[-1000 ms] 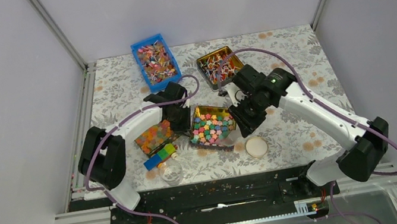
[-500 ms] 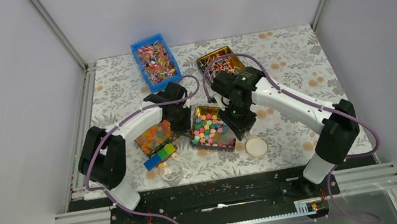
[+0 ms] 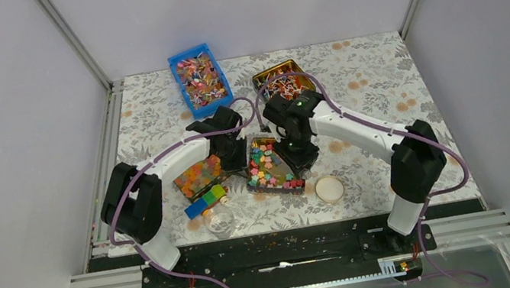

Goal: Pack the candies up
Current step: Scoop the fake candies from the storage box.

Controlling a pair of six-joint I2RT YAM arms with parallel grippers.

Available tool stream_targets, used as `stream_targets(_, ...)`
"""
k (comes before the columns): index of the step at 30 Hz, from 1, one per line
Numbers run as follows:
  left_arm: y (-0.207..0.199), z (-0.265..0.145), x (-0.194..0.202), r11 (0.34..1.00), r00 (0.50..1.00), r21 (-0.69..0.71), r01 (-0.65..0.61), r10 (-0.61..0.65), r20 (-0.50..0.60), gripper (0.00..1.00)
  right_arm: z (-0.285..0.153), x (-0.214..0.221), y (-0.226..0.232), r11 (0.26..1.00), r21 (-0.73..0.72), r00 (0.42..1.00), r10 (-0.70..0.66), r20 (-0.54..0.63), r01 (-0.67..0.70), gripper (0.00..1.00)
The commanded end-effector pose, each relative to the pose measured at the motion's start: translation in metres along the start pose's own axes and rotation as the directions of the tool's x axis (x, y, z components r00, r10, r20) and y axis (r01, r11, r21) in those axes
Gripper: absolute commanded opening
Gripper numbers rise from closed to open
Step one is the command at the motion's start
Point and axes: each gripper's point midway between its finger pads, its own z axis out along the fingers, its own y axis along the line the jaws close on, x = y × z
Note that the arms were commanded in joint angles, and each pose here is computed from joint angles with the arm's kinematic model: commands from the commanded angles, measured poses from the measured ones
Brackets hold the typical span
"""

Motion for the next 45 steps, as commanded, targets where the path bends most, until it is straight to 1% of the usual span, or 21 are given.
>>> stream_targets(1,-0.029,-0.011,-0.011,0.995,0.999,0.096,-0.013,0.009,0.038,0.0,0.014,-0.008,0.003,1.0,-0.014,1.0,-0.028,-0.01,0.028,0.0)
stream_targets(11,-0.04,-0.013,-0.009,0.993,0.999,0.115,-0.001,-0.005,0.048,0.0,0.051,-0.023,-0.01,0.999,0.031,0.999,-0.043,-0.022,0.044,0.0)
stream_targets(17,-0.043,-0.014,-0.009,0.992,0.998,0.124,0.014,-0.02,0.054,0.0,0.074,-0.027,-0.024,0.993,0.068,0.995,-0.095,0.041,0.092,0.0)
stream_targets(18,-0.043,-0.014,-0.009,0.992,0.998,0.123,0.014,-0.021,0.057,0.0,0.076,-0.028,-0.024,0.993,0.068,0.993,-0.097,0.06,0.093,0.0)
stream_targets(19,-0.043,-0.015,-0.009,0.992,0.998,0.122,0.015,-0.022,0.059,0.0,0.008,-0.041,-0.015,0.99,0.063,0.946,-0.136,0.294,0.123,0.0)
stream_targets(20,-0.042,-0.015,-0.009,0.993,0.998,0.12,0.016,-0.024,0.061,0.0,0.069,-0.032,-0.024,0.991,0.071,0.986,-0.122,0.115,0.115,0.0)
stream_targets(21,-0.042,-0.016,-0.009,0.993,0.998,0.12,0.016,-0.024,0.065,0.0,0.076,-0.03,-0.028,0.99,0.08,0.987,-0.124,0.101,0.116,0.0)
stream_targets(25,-0.041,-0.016,-0.01,0.993,0.997,0.115,0.023,-0.031,0.073,0.01,0.077,-0.031,-0.029,0.99,0.071,0.983,-0.127,0.131,0.119,0.0)
stream_targets(29,-0.043,-0.017,-0.013,0.993,0.996,0.115,0.023,-0.032,0.082,0.11,0.074,-0.025,-0.021,0.992,0.026,0.983,-0.129,0.127,0.127,0.0)
stream_targets(37,-0.044,-0.028,-0.022,0.994,0.991,0.111,0.015,-0.03,0.132,0.41,0.054,-0.018,-0.018,0.992,0.015,0.982,-0.123,0.146,0.122,0.0)
stream_targets(40,-0.044,-0.035,-0.025,0.994,0.987,0.113,0.011,-0.029,0.158,0.46,0.043,-0.018,-0.015,0.993,0.012,0.979,-0.119,0.164,0.118,0.0)
stream_targets(45,-0.04,-0.051,-0.03,0.992,0.975,0.125,0.021,-0.048,0.217,0.5,0.031,-0.014,-0.012,0.994,-0.006,0.979,-0.111,0.171,0.113,0.0)
